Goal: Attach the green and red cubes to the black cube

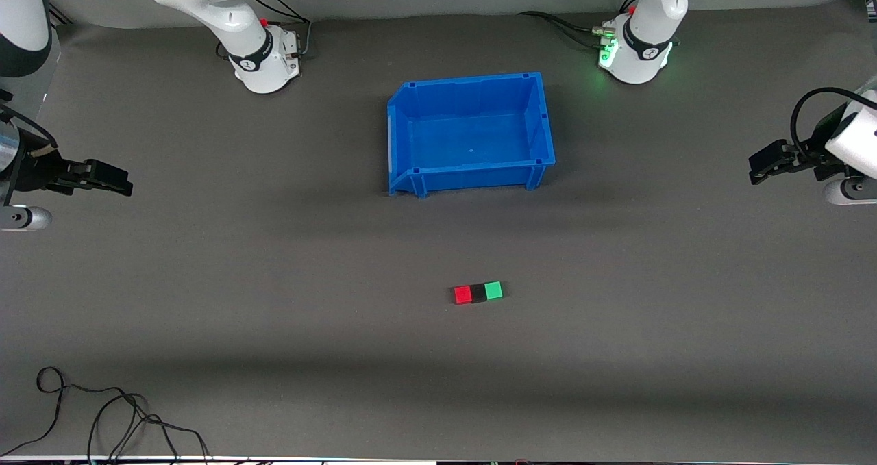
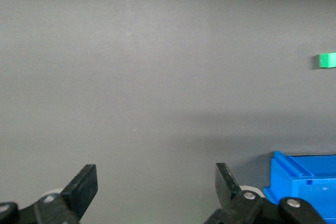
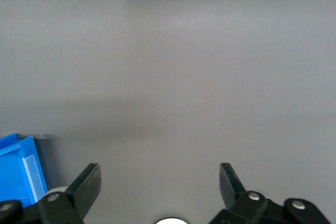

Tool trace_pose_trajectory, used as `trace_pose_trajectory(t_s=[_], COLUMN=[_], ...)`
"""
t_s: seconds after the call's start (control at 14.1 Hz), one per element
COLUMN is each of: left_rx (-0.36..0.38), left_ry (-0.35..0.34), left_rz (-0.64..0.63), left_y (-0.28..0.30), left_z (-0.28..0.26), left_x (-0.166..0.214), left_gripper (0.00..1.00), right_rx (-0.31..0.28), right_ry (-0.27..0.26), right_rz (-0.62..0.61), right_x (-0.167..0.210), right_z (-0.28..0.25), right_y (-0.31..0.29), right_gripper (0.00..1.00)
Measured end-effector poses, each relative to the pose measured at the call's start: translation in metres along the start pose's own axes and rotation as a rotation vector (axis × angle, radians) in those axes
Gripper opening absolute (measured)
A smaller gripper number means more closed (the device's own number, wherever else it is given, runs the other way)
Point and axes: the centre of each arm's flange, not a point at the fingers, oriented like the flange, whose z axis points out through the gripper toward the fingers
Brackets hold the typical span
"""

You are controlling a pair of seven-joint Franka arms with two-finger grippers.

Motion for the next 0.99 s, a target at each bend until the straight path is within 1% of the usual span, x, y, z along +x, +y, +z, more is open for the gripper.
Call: trace_pose_trajectory(t_s=[0.14, 0.5, 0.78, 0.99], left_rx=[-0.016, -0.019, -0.02, -0.02], left_ry=[0.002, -0.025, -0.032, -0.029], left_rz=[-0.001, -0.001, -0.001, -0.001], left_y=[0.001, 0.002, 0.002, 0.002], left_z=[-0.004, -0.007, -0.003, -0.004], left_x=[0.0, 0.0, 0.002, 0.002], left_gripper=[1.0, 1.0, 1.0, 1.0], right_rx=[0.0, -0.004, -0.007, 0.006], right_ry=[0.001, 0.0, 0.0, 0.005], right_rz=[-0.001, -0.022, -0.028, -0.023], right_x=[0.001, 0.0, 0.0, -0.001], right_z=[0.002, 0.003, 0.003, 0.001], right_y=[-0.001, -0.012, -0.016, -0.007], right_gripper=[1.0, 1.0, 1.0, 1.0])
